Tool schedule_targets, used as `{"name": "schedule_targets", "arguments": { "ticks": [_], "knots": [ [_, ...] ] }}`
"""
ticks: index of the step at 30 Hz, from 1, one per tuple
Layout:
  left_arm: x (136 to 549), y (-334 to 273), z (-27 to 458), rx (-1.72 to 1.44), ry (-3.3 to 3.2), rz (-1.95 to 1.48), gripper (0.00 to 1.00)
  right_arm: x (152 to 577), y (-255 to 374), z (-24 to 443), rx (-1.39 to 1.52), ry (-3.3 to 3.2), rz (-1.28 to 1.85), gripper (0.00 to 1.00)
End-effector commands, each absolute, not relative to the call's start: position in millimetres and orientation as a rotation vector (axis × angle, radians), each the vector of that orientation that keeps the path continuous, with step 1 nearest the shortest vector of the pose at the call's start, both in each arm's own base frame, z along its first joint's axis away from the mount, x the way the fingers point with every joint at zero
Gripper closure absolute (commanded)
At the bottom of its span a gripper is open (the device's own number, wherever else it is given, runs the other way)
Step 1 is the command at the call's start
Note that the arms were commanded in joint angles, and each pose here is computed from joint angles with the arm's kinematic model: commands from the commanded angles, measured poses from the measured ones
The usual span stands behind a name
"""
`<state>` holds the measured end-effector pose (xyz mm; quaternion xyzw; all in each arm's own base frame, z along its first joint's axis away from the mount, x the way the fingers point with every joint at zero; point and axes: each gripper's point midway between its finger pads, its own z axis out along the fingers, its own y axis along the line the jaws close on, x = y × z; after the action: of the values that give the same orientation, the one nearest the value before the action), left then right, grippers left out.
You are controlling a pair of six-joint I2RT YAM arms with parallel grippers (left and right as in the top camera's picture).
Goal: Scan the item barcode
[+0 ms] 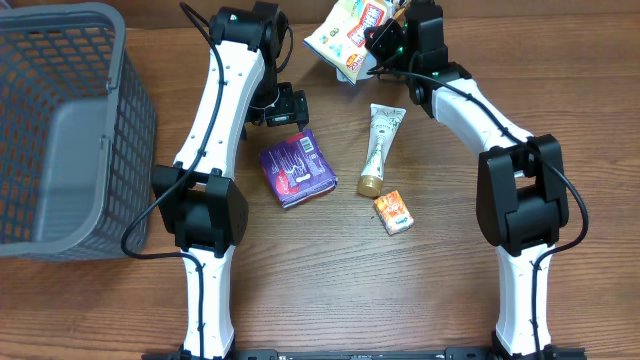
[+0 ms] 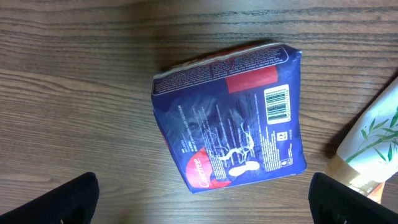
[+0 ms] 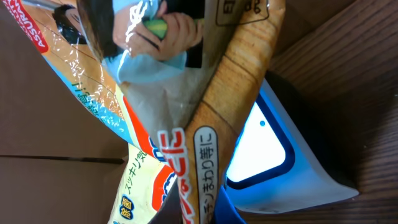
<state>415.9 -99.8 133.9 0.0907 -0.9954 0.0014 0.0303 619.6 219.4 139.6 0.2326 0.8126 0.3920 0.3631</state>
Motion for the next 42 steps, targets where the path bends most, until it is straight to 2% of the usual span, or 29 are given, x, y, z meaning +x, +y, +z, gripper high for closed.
{"name": "schedule_targets", "arguments": {
  "ticks": [1,6,11,17,20,25,29,32,37,42],
  "knots": [
    [418.3,-98.3,137.8,0.257,-3.084,0.008,0.00,624.5,220.5,156.1,0.584,2.049,1.020,0.96],
    [418.3,-98.3,137.8,0.257,-3.084,0.007,0.00,626.5,210.3,169.6,0.525,2.044,1.004,0.96],
    [418.8,-98.4,137.8,0.257,-3.087,0.008,0.00,623.8,170.2,203.0,0.513,2.047,0.891,0.96],
    [420.8,-98.8,137.7,0.257,-3.094,0.012,0.00,609.5,75.1,244.0,0.693,2.034,0.766,0.96],
    [421.1,-98.8,137.7,0.257,-3.095,0.012,0.00,598.6,20.0,248.6,0.808,2.028,0.705,0.96],
    [421.0,-98.9,137.7,0.257,-3.095,0.012,0.00,562.0,-94.3,219.7,1.107,2.057,0.559,0.96],
    [421.0,-98.9,137.7,0.257,-3.095,0.012,0.00,509.0,-189.1,190.0,1.388,2.048,0.352,0.96],
    [421.0,-98.9,137.7,0.257,-3.095,0.013,0.00,472.1,-247.9,180.6,1.458,2.046,0.182,0.96],
    [421.1,-98.9,137.7,0.257,-3.096,0.013,0.00,418.0,-323.7,169.7,1.537,2.029,-0.024,0.96],
    [421.4,-99.0,137.7,0.258,-3.096,0.014,0.00,390.0,-362.4,147.8,1.622,2.009,-0.067,0.96]
  ]
}}
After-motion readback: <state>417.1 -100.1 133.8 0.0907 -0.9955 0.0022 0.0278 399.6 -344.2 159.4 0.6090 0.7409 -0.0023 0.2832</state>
